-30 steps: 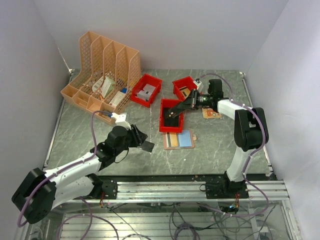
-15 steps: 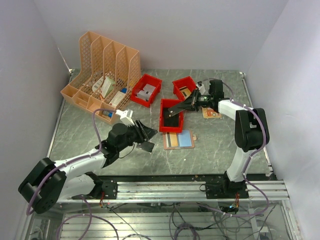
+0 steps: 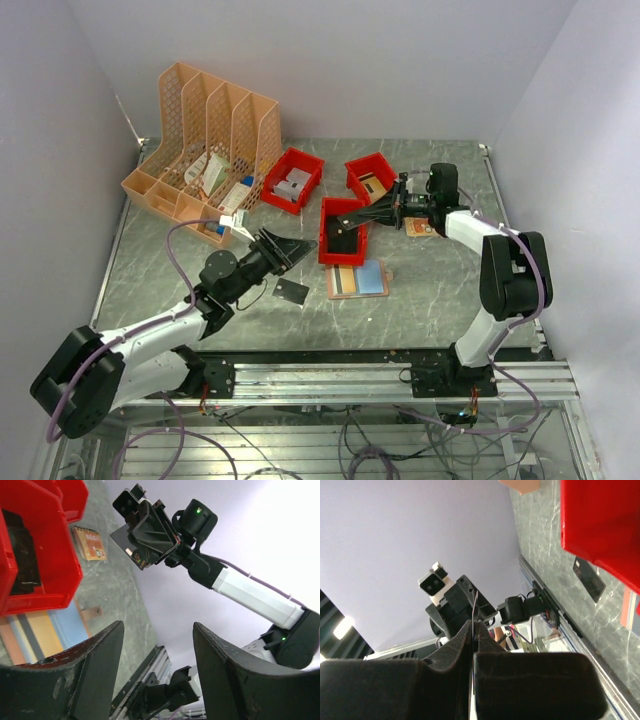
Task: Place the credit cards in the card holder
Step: Adjust the credit card.
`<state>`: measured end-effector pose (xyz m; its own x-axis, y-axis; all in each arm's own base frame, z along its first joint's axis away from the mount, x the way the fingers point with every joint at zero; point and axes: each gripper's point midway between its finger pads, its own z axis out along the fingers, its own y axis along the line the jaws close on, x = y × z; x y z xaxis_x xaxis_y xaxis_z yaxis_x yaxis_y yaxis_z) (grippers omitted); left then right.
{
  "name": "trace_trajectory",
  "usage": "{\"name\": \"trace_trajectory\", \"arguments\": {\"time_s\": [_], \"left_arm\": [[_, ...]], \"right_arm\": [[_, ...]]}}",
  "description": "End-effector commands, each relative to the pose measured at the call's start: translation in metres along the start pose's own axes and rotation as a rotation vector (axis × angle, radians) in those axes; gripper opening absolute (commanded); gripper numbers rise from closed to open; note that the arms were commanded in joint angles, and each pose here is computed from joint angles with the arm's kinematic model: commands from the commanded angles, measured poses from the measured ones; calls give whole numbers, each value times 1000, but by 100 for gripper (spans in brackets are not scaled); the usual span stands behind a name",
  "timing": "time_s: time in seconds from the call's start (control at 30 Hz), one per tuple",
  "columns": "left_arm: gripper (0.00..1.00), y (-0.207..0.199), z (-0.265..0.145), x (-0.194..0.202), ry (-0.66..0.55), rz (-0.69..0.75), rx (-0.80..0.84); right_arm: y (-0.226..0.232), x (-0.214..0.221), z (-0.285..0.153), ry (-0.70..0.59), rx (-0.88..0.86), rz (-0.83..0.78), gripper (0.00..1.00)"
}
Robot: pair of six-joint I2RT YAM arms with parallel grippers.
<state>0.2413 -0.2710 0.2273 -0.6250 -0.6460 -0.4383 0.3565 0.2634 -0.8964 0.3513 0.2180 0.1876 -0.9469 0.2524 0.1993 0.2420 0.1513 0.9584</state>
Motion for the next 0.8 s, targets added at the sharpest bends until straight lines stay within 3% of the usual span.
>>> {"name": "trace_trajectory", "arguments": {"time_s": [0.0,0.53,0.77], "left_arm": [[69,-28,-3,-7,-25,-75,134],[71,-39,29,16,30,-160,193],[71,-43,37,21,45,-86,239]], "right_arm": [[13,21,-10,49,-36,4,0],[12,52,-17,100,-51,-56,0],[19,67,-22,203,-120,-363,0]]}}
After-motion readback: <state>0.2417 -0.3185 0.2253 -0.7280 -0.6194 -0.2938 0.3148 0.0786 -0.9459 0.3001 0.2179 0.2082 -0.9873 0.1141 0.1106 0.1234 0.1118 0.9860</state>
